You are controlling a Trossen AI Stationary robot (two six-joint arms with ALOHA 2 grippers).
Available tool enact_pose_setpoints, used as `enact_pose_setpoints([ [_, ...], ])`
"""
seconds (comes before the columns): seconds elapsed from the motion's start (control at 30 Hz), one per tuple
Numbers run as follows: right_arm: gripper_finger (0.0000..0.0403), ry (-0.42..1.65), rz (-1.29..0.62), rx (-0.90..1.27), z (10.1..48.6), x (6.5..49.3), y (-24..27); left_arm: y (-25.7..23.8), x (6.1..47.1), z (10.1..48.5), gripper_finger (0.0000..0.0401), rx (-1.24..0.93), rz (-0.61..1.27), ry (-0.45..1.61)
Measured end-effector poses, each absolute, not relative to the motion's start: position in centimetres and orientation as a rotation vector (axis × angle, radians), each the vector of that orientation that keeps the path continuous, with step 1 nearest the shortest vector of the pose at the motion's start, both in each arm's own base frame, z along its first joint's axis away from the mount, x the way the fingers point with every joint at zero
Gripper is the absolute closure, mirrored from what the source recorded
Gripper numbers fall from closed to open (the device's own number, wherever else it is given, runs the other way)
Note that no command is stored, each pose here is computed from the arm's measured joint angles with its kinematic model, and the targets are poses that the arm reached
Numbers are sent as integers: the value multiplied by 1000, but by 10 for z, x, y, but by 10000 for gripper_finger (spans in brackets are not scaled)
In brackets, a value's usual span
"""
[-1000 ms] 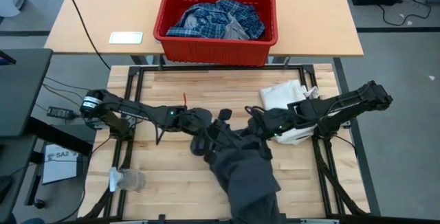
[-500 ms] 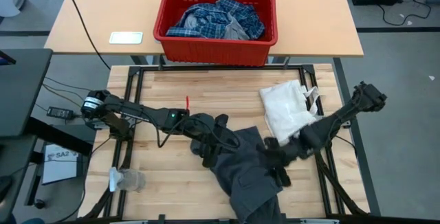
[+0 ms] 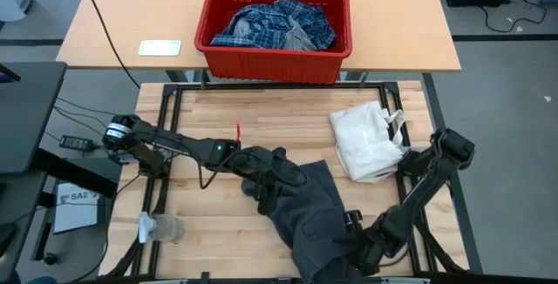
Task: Fold Laundry from Bin
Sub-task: Fold the black shorts
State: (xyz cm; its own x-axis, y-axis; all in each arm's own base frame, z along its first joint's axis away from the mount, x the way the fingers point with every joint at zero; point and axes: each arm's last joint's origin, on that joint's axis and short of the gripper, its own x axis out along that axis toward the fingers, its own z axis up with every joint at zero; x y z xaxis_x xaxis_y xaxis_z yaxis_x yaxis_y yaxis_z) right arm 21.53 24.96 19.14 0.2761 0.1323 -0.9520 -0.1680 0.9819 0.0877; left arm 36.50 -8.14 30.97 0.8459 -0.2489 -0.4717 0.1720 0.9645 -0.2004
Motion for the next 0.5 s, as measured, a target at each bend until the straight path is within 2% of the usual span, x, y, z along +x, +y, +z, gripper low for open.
enact_pose_setpoints([
  [0.1,210,1261,112,-59,179,217,252,-87,365,306,264,-148,-235,537],
  [0.17,236,1271,69,-31,174,221,250,-89,366,304,264,-146,-237,537],
  [0.33,374,1272,38,100,177,238,239,-88,363,301,264,-166,-190,581],
  [0.5,385,1194,31,305,213,256,218,-85,352,308,264,-175,-160,624],
])
